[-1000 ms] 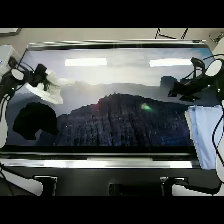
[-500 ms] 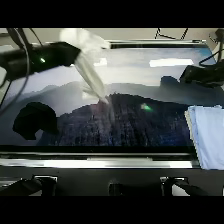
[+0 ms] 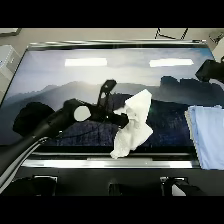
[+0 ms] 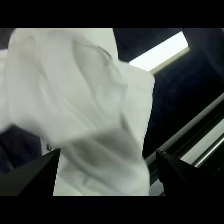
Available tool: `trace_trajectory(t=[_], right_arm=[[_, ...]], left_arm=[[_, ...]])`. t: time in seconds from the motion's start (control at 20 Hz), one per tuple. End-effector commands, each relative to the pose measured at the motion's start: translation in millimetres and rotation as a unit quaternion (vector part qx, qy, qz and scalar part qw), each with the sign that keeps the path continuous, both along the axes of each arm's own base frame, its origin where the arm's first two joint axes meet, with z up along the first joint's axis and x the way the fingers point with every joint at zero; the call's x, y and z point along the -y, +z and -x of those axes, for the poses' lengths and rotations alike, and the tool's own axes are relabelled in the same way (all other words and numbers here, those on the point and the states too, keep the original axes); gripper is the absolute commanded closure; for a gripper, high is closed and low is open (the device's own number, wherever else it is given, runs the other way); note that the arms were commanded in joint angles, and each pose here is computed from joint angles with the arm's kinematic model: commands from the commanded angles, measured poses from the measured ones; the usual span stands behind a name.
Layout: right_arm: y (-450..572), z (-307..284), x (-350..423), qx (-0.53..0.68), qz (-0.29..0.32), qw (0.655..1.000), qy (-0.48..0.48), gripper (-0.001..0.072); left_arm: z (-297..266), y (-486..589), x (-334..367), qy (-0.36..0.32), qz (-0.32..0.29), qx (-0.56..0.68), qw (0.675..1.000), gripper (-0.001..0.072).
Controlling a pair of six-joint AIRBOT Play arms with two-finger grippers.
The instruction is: Fold the clothes and pants, and hang the long-sleeved shirts on hangers.
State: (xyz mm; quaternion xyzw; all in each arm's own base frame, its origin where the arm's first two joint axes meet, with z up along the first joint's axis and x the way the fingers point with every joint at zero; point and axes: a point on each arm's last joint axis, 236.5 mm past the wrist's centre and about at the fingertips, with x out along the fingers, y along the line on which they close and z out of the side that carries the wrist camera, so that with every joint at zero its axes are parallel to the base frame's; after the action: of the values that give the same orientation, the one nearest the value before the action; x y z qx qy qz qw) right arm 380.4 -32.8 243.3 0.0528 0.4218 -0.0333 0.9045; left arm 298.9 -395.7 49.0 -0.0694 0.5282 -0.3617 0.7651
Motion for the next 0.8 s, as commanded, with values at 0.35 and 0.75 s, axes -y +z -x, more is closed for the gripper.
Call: trace_trajectory(t=[0.35, 0.75], right_arm=[[-192.5, -17.3, -52.6, -0.319, -0.188, 0.926, 0.075, 0.0006], [-279.7, -33.4, -81.9, -0.377, -0.273, 0.881, 0.081, 0.0006]], left_arm=[[14.2, -33.6, -160.2, 0.021, -0.110, -0.185, 0.976, -0.0005], [120.3, -139.1, -85.7, 0.077, -0.009, -0.266, 0.961, -0.0004]])
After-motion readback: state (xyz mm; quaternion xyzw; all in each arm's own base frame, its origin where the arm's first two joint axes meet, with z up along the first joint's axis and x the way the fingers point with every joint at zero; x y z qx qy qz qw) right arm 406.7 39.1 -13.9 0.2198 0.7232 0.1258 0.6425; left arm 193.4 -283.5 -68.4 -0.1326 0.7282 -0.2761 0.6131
